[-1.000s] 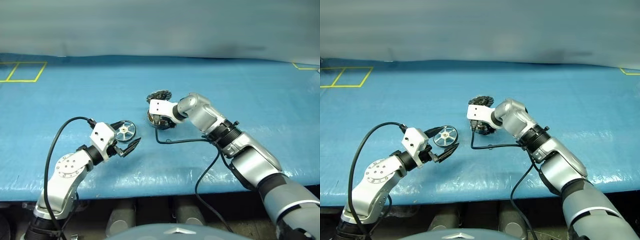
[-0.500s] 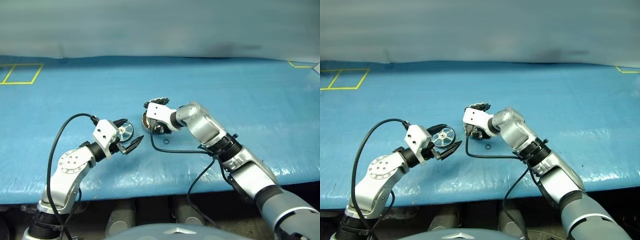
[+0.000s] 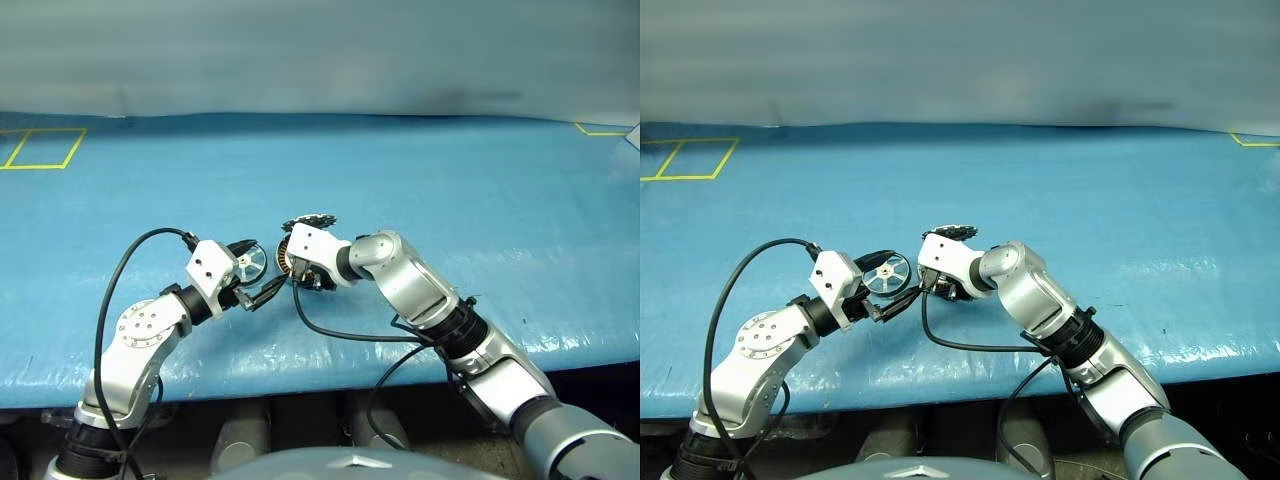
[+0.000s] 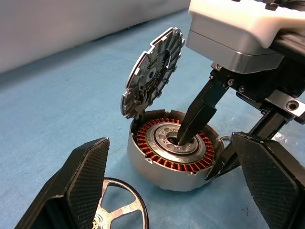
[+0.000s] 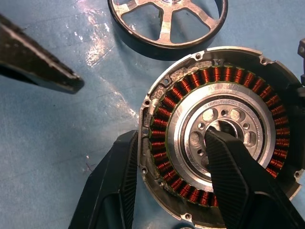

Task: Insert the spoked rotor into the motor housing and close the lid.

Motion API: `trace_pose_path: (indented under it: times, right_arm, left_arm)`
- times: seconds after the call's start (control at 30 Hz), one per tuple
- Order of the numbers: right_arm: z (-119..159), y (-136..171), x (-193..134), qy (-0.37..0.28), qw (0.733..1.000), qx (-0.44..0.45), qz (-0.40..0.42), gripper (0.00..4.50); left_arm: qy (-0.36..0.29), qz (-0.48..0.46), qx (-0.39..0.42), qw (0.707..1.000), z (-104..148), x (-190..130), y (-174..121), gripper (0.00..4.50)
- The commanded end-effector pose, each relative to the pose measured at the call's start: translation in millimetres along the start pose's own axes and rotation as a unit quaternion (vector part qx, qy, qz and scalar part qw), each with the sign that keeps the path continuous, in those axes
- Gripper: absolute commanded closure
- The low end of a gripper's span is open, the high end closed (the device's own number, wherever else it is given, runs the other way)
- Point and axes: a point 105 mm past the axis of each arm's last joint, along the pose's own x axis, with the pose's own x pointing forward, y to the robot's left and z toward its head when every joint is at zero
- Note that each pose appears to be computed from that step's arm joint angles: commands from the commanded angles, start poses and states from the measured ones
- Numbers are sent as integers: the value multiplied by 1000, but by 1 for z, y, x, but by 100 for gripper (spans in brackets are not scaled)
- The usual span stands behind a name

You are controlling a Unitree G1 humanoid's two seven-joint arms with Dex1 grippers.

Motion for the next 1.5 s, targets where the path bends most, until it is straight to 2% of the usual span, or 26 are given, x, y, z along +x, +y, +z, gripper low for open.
trace_pose_path:
  times: [0.03,0.43,0.67,1.1,1.23,1.33,1.5]
  right_arm:
    - [-3,19,5,3,999,6,43,265]
    - [-4,34,-1,1,998,14,66,265]
    - [3,27,-5,-13,999,19,43,43]
    - [35,12,-43,-77,997,1,-3,43]
    - [36,14,-67,-151,988,37,-1,43]
    - [22,23,-84,-205,976,70,6,43]
    - [-14,32,-97,-229,964,131,-25,43]
  left_arm:
    - [-16,-1,4,1000,8,-1,-1,0]
    - [-19,-4,-5,1000,7,1,-4,0]
    - [-18,-8,-5,1000,7,3,-4,0]
    - [-18,-12,-3,1000,8,2,-4,0]
    - [-23,-11,2,1000,9,1,-5,0]
    - [-24,-7,4,1000,9,-2,-4,0]
    - [-21,-5,2,1000,6,-8,-3,0]
